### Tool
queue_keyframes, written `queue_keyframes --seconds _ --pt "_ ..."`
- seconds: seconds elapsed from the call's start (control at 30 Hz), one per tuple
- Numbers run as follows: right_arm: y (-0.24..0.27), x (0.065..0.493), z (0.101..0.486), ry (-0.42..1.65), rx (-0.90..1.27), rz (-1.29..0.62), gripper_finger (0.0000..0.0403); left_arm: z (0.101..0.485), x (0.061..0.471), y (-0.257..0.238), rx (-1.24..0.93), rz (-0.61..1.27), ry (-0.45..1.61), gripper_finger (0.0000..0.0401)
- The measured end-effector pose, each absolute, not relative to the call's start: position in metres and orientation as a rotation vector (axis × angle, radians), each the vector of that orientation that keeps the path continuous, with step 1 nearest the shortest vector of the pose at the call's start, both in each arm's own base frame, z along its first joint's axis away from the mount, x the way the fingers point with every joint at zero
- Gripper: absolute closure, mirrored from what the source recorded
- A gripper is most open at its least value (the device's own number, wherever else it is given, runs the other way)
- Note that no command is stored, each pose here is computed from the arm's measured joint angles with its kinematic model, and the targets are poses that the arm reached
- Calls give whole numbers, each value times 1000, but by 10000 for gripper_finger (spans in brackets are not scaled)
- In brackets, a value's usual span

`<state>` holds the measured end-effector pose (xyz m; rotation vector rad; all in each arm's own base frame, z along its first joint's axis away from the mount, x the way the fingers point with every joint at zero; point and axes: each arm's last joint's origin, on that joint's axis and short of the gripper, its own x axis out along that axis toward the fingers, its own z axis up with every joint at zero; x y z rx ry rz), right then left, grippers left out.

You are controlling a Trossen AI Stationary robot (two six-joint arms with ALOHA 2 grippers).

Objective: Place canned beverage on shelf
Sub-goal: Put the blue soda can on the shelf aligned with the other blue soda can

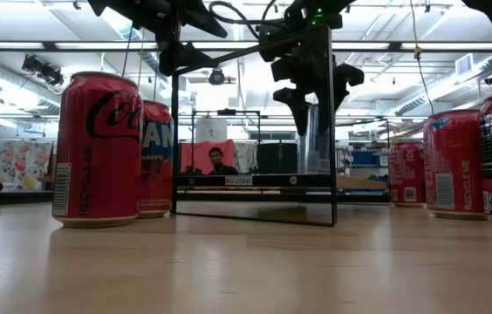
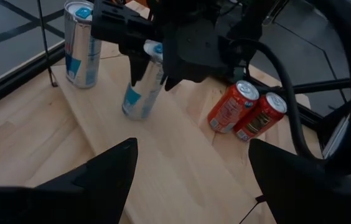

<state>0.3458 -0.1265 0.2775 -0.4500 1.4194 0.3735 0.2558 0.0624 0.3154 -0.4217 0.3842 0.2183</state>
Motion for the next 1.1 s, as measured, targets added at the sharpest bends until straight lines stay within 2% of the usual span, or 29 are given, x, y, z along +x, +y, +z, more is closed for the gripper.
queue_keyframes --seconds 0.27,0.53,0.7,0.9,1.0,1.1 --pt "-126 347 281 1398 -413 366 95 315 255 64 -415 223 390 83" --pt "-129 347 323 1301 -254 213 80 315 251 68 -423 243 404 83" --pt "-130 329 349 1315 -11 -4 90 317 244 68 -428 254 419 83" --pt "-140 315 350 1350 404 -330 93 319 239 69 -430 264 418 83" --pt "-142 315 346 1346 478 -500 93 319 238 71 -431 271 417 83" --pt "-140 317 345 1334 502 -538 93 319 238 71 -431 271 416 83"
